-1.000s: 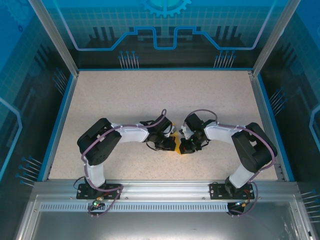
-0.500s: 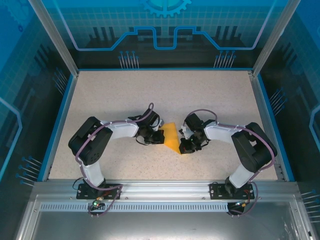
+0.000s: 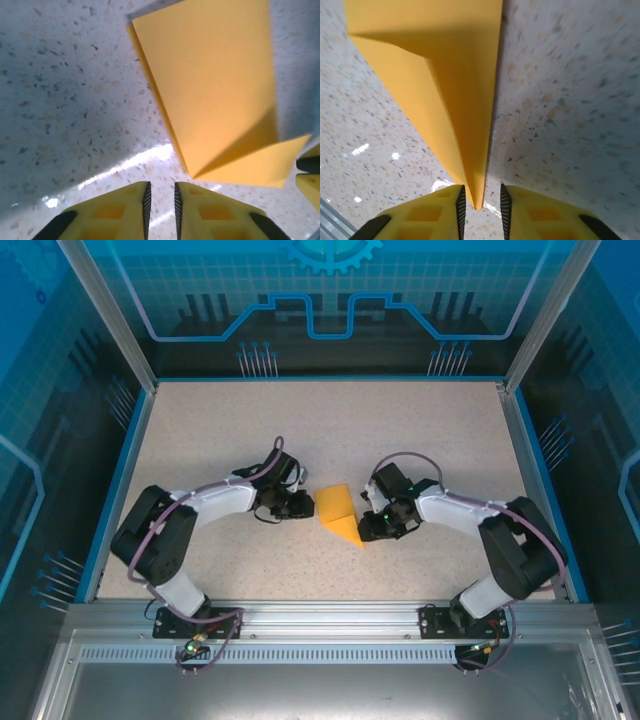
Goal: Fold a paper plane with a square sheet of paper (fold left side to right side)
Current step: Third fold the triangle at the center of the table, then fourth fold the wing at the center of the table.
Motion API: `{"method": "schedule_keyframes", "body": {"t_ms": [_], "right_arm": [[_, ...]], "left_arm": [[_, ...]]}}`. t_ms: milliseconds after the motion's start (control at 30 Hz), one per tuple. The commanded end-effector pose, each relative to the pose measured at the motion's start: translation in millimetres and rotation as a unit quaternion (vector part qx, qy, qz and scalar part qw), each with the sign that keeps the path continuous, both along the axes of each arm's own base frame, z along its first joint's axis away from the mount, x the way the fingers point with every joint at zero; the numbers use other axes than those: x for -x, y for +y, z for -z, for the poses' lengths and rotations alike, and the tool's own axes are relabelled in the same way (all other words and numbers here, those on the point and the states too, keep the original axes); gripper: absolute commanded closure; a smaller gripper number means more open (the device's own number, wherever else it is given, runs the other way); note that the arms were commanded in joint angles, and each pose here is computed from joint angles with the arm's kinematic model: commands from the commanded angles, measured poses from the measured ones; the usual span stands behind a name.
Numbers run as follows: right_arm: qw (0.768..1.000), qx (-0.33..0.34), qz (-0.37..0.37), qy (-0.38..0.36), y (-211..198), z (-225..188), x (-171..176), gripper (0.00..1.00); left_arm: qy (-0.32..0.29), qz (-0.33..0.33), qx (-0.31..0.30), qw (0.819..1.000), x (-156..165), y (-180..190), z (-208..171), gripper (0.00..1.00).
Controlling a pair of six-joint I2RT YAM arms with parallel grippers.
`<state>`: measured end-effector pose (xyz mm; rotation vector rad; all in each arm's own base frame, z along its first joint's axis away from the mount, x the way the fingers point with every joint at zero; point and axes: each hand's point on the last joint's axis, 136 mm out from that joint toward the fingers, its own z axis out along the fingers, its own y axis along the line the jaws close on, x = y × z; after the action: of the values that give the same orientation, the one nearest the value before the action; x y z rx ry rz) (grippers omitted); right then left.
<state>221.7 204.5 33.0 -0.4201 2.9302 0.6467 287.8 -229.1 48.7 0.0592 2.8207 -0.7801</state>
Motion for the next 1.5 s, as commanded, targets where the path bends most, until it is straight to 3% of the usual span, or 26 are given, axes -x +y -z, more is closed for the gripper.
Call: {"method": "schedule_keyframes", "body": {"t_ms": [0, 200, 400, 567, 900, 1233, 1467], "right_arm": [[0.996, 0.019, -0.016, -0.082, -7, -29, -19, 0.64], [0.988, -0.040, -0.068, -0.136, 15, -41, -30, 0.44], [0.981, -0.102, -0.104, -0.126, 39, -34, -45, 0.44], [0.981, -0.119, -0.111, -0.108, 47, -25, -51, 0.54], [0.987, -0.094, -0.082, -0.097, 34, -15, -63, 0.95], [0.989, -0.088, -0.075, -0.095, 27, -13, -63, 0.99], [0.988, -0.091, -0.076, -0.098, 27, -15, -64, 0.97]], "left_arm": [[0.004, -0.020, 0.038, 0.999, 9, -1, -16, 0.64], [0.036, -0.061, 0.123, 0.990, 18, -16, -21, 0.53], [0.062, -0.077, 0.140, 0.985, 23, -21, -14, 0.46], [0.080, -0.085, 0.149, 0.982, 25, -29, -7, 0.43], [0.086, -0.072, 0.146, 0.983, 26, -44, -3, 0.39], [0.095, -0.063, 0.150, 0.982, 25, -62, 4, 0.39], [0.092, -0.052, 0.154, 0.982, 19, -77, 2, 0.53]]}}
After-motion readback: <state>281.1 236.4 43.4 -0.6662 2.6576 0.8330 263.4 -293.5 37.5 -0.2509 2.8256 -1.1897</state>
